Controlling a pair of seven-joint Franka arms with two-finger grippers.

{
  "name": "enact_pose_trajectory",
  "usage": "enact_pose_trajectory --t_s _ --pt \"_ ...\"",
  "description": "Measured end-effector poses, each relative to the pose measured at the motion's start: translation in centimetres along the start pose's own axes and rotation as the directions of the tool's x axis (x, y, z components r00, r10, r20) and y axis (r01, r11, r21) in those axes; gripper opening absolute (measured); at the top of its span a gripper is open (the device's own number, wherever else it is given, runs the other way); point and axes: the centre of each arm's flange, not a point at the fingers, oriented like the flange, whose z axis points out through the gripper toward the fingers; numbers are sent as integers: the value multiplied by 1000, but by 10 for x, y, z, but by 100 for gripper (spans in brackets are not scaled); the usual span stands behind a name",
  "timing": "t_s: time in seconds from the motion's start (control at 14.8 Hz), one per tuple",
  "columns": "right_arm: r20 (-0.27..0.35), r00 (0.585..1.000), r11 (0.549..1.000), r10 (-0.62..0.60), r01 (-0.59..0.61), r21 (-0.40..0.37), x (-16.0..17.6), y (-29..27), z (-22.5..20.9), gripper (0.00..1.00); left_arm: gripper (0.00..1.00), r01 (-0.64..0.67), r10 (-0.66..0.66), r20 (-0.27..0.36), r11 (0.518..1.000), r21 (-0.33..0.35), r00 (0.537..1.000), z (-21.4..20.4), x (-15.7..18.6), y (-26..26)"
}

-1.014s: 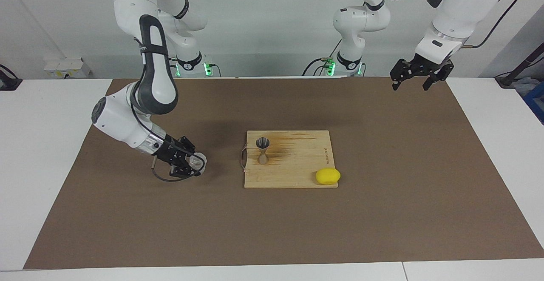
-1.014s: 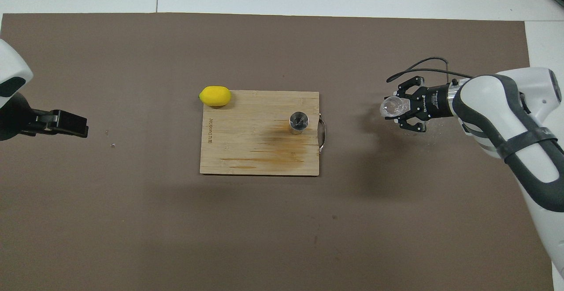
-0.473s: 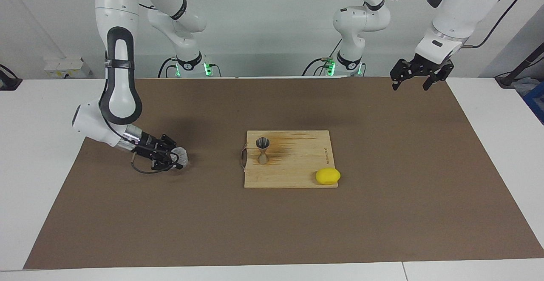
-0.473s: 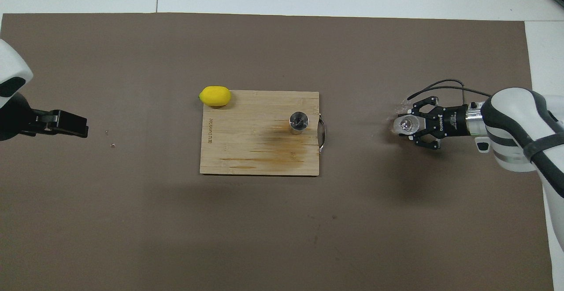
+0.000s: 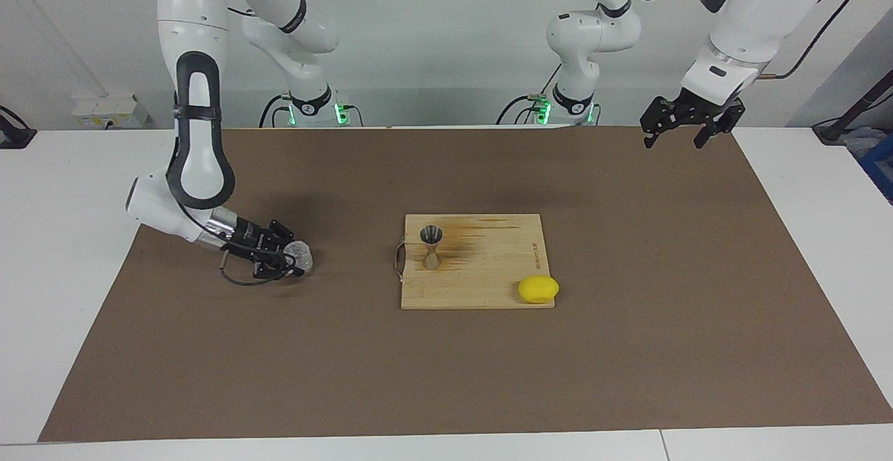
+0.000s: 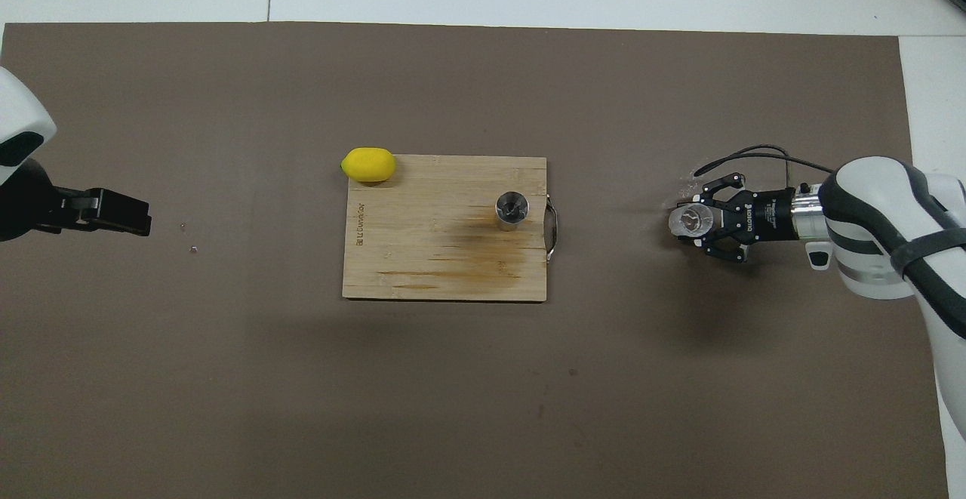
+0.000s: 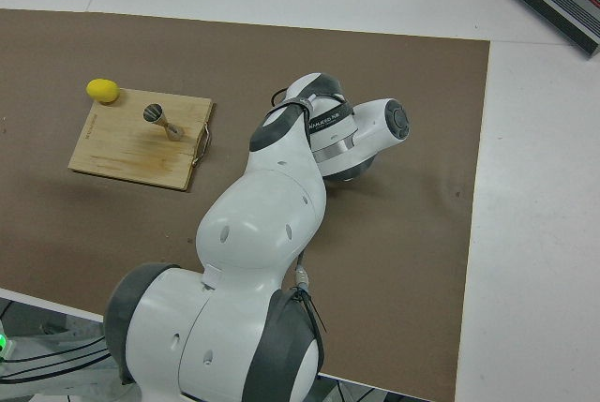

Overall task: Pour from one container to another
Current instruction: 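Lower the glass cup onto the table and open the right gripper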

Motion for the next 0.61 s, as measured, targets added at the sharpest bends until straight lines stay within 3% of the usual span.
enact_pose_trajectory --t_s 0.27,0.47,0.61 --pt "-7 1000 1000 -6 6 8 -2 -3 -1 98 100 0 0 0 1000 0 1000 0 0 0" --pt "-31 999 999 -35 36 18 -6 -6 -11 100 100 0 0 0 1000 0 1000 0 0 0" --pt "-82 994 997 -74 75 12 -9 -8 -25 100 100 0 0 0 1000 0 1000 0 0 0"
